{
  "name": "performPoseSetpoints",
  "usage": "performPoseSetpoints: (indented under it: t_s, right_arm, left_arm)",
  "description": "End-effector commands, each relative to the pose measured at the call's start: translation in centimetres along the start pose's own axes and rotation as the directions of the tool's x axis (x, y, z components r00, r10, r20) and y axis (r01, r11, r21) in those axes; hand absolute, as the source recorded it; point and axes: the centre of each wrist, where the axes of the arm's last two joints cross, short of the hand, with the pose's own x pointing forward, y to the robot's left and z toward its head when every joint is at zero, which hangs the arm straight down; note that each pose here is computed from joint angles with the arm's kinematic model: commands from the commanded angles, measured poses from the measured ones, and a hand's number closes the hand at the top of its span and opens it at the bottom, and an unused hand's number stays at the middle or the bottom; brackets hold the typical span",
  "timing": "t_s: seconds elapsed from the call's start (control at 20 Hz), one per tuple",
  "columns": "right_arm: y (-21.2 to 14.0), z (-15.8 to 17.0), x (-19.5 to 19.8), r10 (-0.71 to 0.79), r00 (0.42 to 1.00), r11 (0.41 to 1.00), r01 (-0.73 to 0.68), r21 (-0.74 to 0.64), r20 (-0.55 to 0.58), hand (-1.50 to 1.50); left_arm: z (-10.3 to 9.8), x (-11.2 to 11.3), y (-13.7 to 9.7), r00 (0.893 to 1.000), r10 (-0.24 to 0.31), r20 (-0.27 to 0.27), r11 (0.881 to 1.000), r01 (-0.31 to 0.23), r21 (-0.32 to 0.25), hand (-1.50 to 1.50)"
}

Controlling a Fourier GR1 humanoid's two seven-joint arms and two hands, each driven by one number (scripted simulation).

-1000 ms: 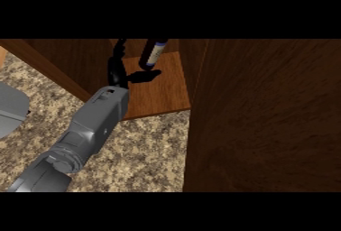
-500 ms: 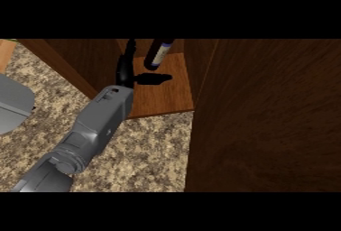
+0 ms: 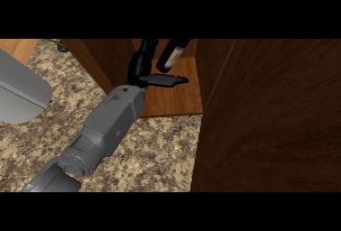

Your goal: Pick up the wine, place it into the cabinet and close the cabinet

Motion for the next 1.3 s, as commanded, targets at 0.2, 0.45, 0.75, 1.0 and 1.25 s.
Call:
performPoseSetpoints:
  t_s: [0.2,0.45,0.75,1.0,1.25]
  right_arm:
    - [1.0,1.7,0.4,0.009,1.000,0.999,-0.009,-0.039,-0.008,-1.50]
    - [-0.3,0.7,0.8,0.032,0.999,0.998,-0.033,-0.060,-0.012,-1.50]
    - [1.2,3.8,1.5,0.030,0.999,0.999,-0.031,-0.040,-0.031,-1.50]
    - [0.3,1.6,1.5,0.042,0.999,0.998,-0.043,-0.050,-0.015,-1.50]
    - [1.8,1.1,1.3,0.018,1.000,0.998,-0.019,-0.052,-0.018,-1.50]
  left_arm:
    - [-0.4,1.0,-1.0,0.999,0.046,0.011,0.996,-0.045,-0.080,-1.50]
    - [0.7,1.9,-3.9,0.998,0.049,0.043,0.990,-0.043,-0.132,-1.50]
    - [2.3,4.2,-6.3,0.995,0.083,0.050,0.974,-0.070,-0.217,-1.50]
    - [6.0,7.0,-9.5,0.991,0.132,0.006,0.970,-0.128,-0.208,-1.50]
    - [11.9,6.8,-10.1,0.985,0.171,0.026,0.974,-0.165,-0.153,-1.50]
